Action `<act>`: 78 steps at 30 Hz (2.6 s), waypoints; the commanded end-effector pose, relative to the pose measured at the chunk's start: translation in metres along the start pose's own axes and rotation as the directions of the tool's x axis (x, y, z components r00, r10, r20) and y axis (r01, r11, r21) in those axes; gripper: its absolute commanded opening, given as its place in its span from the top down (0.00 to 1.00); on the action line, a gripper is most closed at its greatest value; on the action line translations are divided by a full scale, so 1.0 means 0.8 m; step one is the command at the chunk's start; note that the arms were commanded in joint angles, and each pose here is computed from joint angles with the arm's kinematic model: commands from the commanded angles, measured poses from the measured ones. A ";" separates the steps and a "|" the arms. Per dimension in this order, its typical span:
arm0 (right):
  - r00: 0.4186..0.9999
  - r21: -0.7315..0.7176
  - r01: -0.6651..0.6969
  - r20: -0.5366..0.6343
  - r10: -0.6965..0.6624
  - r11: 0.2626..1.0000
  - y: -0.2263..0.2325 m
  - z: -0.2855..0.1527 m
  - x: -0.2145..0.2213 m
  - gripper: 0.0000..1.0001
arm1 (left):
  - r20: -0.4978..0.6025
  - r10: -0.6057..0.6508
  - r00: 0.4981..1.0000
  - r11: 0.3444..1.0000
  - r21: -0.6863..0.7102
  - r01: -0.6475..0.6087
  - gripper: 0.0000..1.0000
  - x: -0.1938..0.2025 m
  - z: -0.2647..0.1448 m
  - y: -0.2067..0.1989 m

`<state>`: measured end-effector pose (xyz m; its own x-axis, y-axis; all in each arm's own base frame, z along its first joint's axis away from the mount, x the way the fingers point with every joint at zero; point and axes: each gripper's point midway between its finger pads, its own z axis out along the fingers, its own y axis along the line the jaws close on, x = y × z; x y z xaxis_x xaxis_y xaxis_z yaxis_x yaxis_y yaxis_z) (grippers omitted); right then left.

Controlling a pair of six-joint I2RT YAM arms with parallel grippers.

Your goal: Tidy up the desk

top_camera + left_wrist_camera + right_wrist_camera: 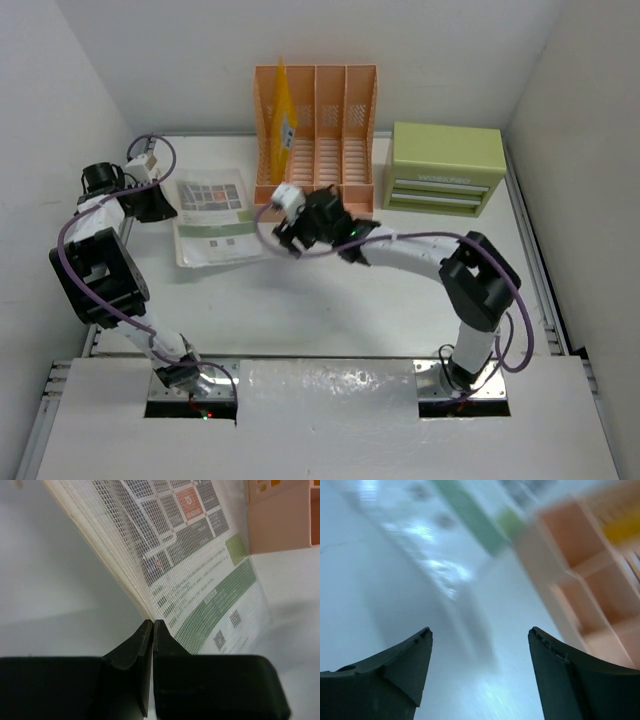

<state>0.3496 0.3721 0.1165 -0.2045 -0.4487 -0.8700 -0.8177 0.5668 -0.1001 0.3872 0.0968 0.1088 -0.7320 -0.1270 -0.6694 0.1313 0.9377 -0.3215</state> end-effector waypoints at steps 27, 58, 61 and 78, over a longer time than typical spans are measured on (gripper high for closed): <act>0.735 0.206 0.660 0.024 -0.678 0.722 0.148 0.229 -0.010 0.48 | 0.014 -0.032 0.999 0.999 0.016 0.032 1.00 0.021 -0.022 -0.025; 0.874 -0.312 0.436 0.370 -0.315 0.844 0.153 0.022 -0.140 1.00 | 0.234 0.948 0.217 0.178 0.177 -0.968 0.47 0.013 -0.172 -0.178; 0.856 -0.339 0.478 0.387 -0.343 0.810 0.160 0.013 -0.138 1.00 | 0.274 0.925 0.262 0.236 0.123 -0.964 0.45 -0.013 -0.161 -0.191; 0.852 -0.264 0.483 0.364 -0.377 0.835 0.131 0.011 -0.138 1.00 | 0.287 0.906 0.311 0.206 0.342 -0.917 0.49 0.057 -0.143 -0.220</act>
<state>0.2758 0.4743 0.1297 0.2175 -0.4795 -0.8502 -0.9650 0.0254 -0.2612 0.2539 -0.0280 0.1912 0.0380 0.7376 -0.6742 0.9347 0.2124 0.2850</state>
